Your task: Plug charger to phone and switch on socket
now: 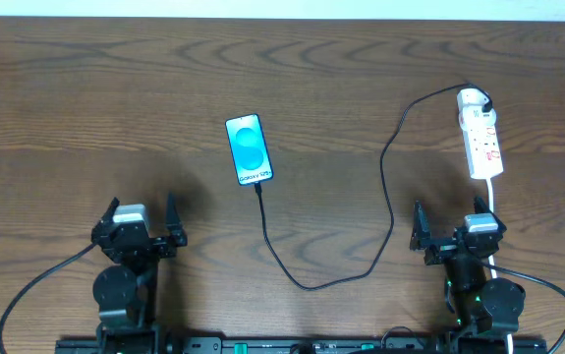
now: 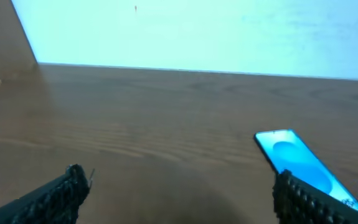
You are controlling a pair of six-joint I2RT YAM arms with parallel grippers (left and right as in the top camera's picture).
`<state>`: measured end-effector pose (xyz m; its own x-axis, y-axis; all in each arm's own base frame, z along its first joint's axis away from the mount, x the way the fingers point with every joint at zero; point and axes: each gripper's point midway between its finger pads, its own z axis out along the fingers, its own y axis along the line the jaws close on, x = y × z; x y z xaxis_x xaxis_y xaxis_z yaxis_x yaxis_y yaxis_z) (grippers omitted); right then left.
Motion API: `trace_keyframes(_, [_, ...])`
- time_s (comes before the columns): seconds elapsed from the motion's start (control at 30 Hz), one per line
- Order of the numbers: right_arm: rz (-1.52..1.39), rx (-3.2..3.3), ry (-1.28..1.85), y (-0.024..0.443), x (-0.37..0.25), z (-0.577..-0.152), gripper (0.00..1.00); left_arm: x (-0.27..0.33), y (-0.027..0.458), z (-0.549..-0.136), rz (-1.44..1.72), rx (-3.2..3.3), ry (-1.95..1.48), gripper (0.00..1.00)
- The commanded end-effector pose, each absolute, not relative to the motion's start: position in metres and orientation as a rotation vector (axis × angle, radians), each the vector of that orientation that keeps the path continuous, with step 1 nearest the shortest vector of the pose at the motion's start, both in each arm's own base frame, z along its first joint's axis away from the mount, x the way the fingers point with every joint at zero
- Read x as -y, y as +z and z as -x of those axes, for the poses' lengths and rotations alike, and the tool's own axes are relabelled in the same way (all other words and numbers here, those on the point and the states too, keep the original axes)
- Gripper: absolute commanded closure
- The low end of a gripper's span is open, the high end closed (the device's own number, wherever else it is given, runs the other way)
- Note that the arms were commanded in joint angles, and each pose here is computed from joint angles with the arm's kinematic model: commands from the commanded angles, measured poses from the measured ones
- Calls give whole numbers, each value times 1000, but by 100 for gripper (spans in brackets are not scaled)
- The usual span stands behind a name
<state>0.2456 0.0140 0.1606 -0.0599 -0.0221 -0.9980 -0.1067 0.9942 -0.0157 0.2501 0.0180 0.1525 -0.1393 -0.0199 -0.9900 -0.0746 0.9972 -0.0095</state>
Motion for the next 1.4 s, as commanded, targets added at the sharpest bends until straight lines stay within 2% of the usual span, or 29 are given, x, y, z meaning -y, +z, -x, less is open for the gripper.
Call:
trace_keyframes(0.0, [89, -1629, 79, 160, -14, -245, 1, -19, 149, -249, 32, -1690, 94, 2])
trace_keyframes(0.17, [89, -1629, 79, 160, -14, -245, 1, -18, 134, -244, 28, -1737, 96, 2])
trace_keyframes(1.37, [88, -1629, 79, 160, -14, -245, 1, -18, 136, -243, 29, -1727, 96, 2])
